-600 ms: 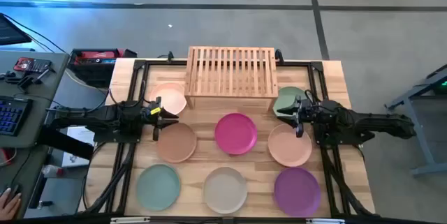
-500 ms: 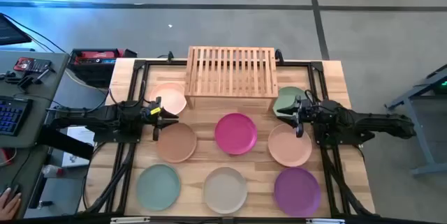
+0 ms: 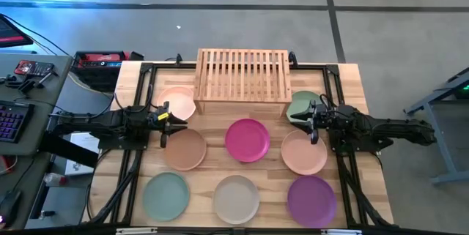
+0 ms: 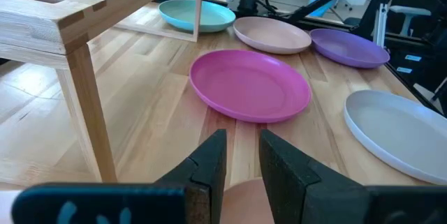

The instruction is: Place and stack plates onto a shelf

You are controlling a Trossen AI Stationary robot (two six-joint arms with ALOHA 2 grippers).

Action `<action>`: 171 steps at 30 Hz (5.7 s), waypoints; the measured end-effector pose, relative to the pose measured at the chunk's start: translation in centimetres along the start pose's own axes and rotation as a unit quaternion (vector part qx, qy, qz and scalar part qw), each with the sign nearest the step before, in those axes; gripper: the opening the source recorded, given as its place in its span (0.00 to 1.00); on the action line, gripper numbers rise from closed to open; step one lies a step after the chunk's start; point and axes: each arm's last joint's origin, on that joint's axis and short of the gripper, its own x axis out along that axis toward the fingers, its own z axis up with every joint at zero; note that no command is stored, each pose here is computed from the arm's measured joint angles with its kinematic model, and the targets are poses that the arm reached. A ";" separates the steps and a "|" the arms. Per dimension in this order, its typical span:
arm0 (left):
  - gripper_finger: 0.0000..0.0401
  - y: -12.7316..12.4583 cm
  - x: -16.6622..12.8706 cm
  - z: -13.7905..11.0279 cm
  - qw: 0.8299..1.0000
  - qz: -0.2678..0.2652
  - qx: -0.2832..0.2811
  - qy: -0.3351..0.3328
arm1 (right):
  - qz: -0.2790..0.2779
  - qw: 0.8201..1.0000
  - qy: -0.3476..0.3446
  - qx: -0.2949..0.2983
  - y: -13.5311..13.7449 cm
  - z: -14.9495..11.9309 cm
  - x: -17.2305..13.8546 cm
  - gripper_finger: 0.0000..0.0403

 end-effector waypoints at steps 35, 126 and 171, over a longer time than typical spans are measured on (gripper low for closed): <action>0.18 0.0 0.0 0.0 1.000 0.000 0.000 0.000 | 0.000 1.000 0.000 0.000 0.0 0.0 0.0 0.33; 0.18 -0.2 -0.6 3.2 0.942 -0.034 -0.288 -0.169 | 0.011 0.952 -0.303 0.039 1.2 6.0 -1.8 0.33; 0.18 -0.2 -0.4 2.7 0.948 -0.021 -0.284 -0.142 | -0.268 0.834 0.451 0.170 1.3 6.5 3.3 0.33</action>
